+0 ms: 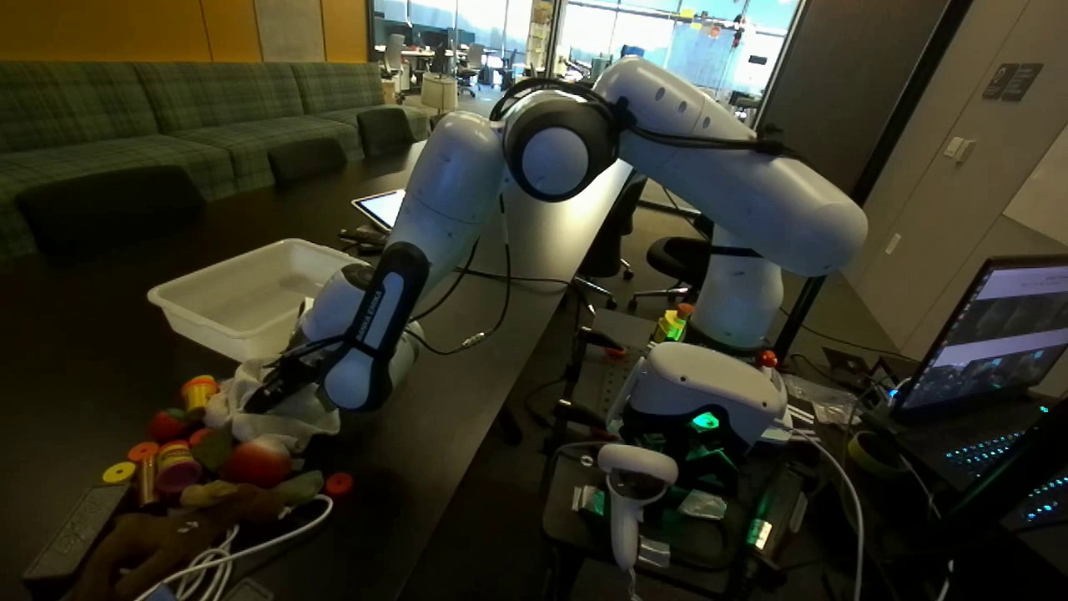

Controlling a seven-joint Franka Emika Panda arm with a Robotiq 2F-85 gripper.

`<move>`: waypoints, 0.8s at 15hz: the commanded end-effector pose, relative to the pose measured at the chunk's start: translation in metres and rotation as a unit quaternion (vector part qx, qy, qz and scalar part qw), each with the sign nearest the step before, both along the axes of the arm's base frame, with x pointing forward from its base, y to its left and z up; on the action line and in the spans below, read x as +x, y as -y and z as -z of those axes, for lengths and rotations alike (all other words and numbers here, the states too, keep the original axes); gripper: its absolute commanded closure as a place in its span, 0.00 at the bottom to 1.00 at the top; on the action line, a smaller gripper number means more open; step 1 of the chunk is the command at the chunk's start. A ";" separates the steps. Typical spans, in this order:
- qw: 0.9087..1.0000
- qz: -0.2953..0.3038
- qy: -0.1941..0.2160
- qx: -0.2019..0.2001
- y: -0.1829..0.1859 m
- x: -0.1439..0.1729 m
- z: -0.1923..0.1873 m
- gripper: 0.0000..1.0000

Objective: Push the items on the table to the left using the white cloth and then put the cloth in the white bowl

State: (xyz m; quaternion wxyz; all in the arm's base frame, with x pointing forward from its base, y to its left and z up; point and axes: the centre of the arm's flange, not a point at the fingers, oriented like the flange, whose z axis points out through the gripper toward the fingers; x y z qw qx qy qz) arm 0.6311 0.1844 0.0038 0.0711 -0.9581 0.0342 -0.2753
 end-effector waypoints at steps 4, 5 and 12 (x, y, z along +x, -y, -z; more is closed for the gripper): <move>0.997 0.028 -0.019 -0.074 0.118 -0.050 0.015 0.95; 0.995 0.044 -0.020 -0.084 0.140 -0.055 0.008 0.95; 0.984 0.103 -0.042 -0.138 0.271 -0.118 -0.022 0.95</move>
